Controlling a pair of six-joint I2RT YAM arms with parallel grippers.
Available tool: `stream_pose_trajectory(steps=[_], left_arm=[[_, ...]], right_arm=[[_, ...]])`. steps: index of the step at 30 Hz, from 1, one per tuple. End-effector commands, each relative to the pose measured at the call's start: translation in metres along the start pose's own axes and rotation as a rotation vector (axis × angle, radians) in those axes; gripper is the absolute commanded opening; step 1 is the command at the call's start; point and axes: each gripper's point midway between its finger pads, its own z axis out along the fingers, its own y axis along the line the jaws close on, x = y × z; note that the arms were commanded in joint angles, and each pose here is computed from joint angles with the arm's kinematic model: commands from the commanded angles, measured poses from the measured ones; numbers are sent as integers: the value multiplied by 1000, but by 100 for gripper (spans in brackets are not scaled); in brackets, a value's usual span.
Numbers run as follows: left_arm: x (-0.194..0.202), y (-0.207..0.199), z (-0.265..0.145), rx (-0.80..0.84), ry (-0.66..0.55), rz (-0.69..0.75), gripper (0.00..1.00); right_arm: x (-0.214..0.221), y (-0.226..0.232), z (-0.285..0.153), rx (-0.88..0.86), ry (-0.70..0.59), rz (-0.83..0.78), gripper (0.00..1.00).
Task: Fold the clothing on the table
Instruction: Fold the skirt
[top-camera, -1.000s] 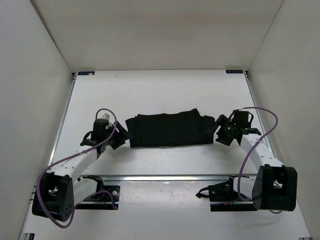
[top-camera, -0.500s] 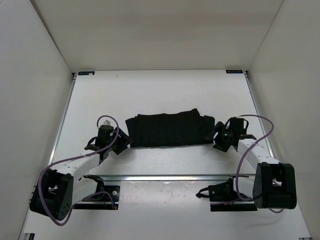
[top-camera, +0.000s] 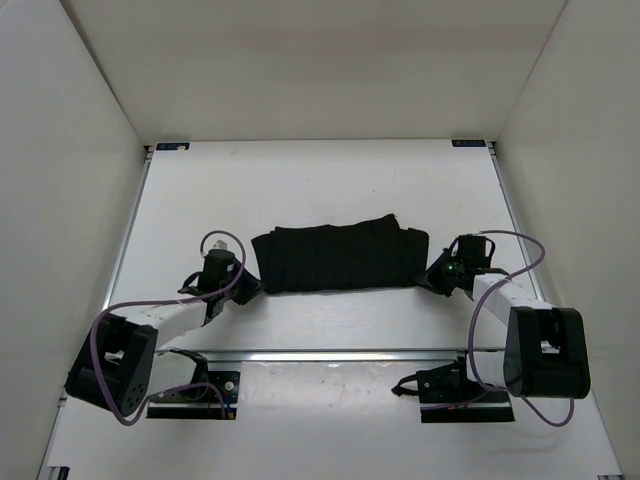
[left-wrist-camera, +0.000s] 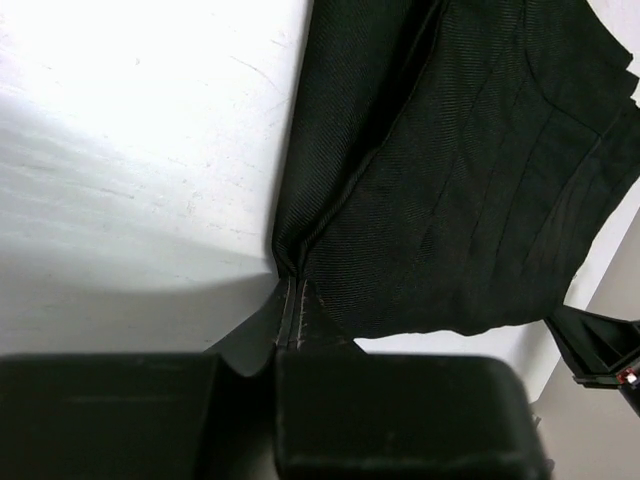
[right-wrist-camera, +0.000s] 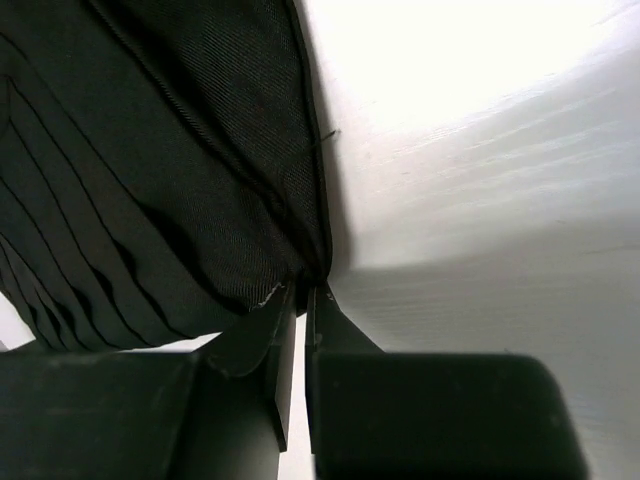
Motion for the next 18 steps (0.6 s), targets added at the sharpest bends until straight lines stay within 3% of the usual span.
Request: stream_pose_trajectory(steps=[1, 5, 9, 18], left_arm=[[-3, -15, 6, 36, -7, 23, 0], [8, -29, 16, 57, 22, 48, 0], [16, -37, 29, 70, 44, 70, 0], [21, -38, 41, 75, 57, 57, 0]], right_arm=[[-17, -4, -9, 18, -67, 26, 0], [-41, 16, -31, -11, -115, -69, 0], [-67, 70, -51, -78, -149, -268, 1], [-11, 213, -47, -281, -25, -739, 0]])
